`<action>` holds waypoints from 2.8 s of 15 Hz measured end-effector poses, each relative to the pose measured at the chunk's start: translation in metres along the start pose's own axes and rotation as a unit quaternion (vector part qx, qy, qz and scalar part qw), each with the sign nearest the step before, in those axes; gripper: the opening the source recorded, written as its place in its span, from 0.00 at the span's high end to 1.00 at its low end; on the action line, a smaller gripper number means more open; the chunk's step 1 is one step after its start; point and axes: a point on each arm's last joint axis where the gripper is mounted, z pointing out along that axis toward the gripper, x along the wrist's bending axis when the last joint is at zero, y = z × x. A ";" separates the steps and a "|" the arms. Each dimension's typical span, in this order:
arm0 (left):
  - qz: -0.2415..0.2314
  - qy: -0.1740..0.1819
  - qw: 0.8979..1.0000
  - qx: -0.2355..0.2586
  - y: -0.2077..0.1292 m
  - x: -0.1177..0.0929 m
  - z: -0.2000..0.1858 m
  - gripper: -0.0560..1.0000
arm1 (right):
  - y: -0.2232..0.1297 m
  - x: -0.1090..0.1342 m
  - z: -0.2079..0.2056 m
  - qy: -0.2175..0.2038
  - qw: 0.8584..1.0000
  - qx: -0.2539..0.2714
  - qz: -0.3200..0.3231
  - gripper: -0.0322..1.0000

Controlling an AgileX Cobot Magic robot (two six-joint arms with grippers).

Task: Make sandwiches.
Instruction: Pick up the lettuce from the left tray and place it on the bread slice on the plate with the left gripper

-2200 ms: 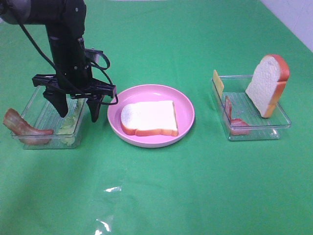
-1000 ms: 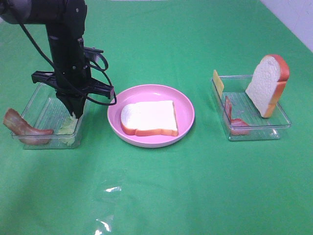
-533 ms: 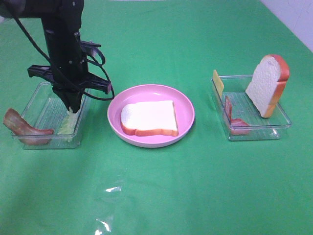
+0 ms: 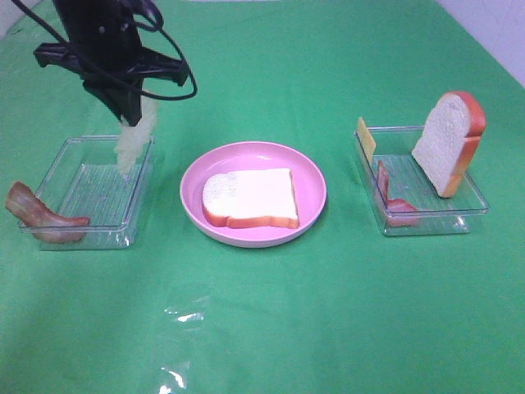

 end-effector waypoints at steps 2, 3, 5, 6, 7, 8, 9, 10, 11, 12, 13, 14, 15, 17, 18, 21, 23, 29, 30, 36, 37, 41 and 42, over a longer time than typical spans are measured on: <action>0.010 -0.070 0.997 -0.024 0.007 -0.013 -0.018 0.95 | 0.000 0.000 0.000 0.000 1.000 0.000 0.000 0.10; 0.019 -0.116 0.993 -0.031 0.009 -0.022 -0.024 0.95 | 0.000 0.000 0.000 0.000 1.000 0.000 0.000 0.10; 0.034 -0.222 0.973 -0.057 0.013 -0.041 -0.028 0.95 | 0.000 0.000 0.000 0.000 1.000 0.000 0.000 0.10; 0.040 -0.260 0.963 -0.064 0.016 -0.047 -0.024 0.95 | 0.000 0.000 0.000 0.000 1.000 0.000 0.000 0.10; 0.040 -0.297 0.952 -0.065 0.018 -0.055 -0.018 0.95 | 0.000 0.000 0.000 0.000 1.000 0.000 0.000 0.10; 0.040 -0.322 0.944 -0.061 0.020 -0.060 -0.010 0.95 | 0.000 0.000 0.000 0.000 1.000 0.000 0.000 0.10; 0.039 -0.338 0.939 -0.053 0.020 -0.065 0.002 0.95 | 0.000 0.000 0.000 0.000 1.000 0.000 0.000 0.10; 0.041 -0.348 0.935 -0.047 0.020 -0.072 0.011 0.95 | 0.000 0.000 0.000 0.000 1.000 0.000 0.000 0.10; 0.040 -0.351 0.934 -0.048 0.020 -0.074 0.014 0.95 | 0.000 0.000 0.000 0.000 1.000 0.000 0.000 0.10; 0.042 -0.354 0.933 -0.048 0.021 -0.080 0.023 0.95 | 0.000 0.000 0.000 0.000 1.000 0.000 0.000 0.10; 0.041 -0.354 0.933 -0.053 0.022 -0.083 0.032 0.95 | 0.000 0.000 0.000 0.000 1.000 0.000 0.000 0.10; 0.040 -0.355 0.933 -0.052 0.022 -0.087 0.040 0.95 | 0.000 0.000 0.000 0.000 1.000 0.000 0.000 0.10; 0.037 -0.357 0.932 -0.050 0.023 -0.088 0.048 0.95 | 0.000 0.000 0.000 0.000 1.000 0.000 0.000 0.10; 0.030 -0.366 0.930 -0.034 0.021 -0.094 0.070 0.95 | 0.000 0.000 0.000 0.000 1.000 0.000 0.000 0.10; 0.026 -0.367 0.930 -0.027 0.020 -0.095 0.078 0.95 | 0.000 0.000 0.000 0.000 1.000 0.000 0.000 0.10; 0.024 -0.363 0.932 -0.016 0.019 -0.094 0.090 0.95 | 0.000 0.000 0.000 0.000 1.000 0.000 0.000 0.10; 0.028 -0.355 0.934 -0.013 0.018 -0.093 0.094 0.95 | 0.000 0.000 0.000 0.000 1.000 0.000 0.000 0.10; 0.033 -0.254 0.966 0.010 0.014 -0.077 0.107 0.95 | 0.000 0.000 0.000 0.000 1.000 0.000 0.000 0.10; 0.027 -0.237 0.971 0.014 0.014 -0.074 0.108 0.95 | 0.000 0.000 0.000 0.000 1.000 0.000 0.000 0.10; 0.033 -0.157 0.987 0.027 0.013 -0.061 0.109 0.95 | 0.000 0.000 0.000 0.000 1.000 0.000 0.000 0.10; 0.034 -0.152 0.987 0.029 0.013 -0.060 0.109 0.95 | 0.000 0.000 0.000 0.000 1.000 0.000 0.000 0.10; 0.036 -0.150 0.988 0.030 0.013 -0.059 0.109 0.72 | 0.000 0.000 0.000 0.000 1.000 0.000 0.000 0.10; 0.038 -0.147 0.988 0.032 0.013 -0.059 0.109 0.49 | 0.000 0.000 0.000 0.000 1.000 0.000 0.000 0.10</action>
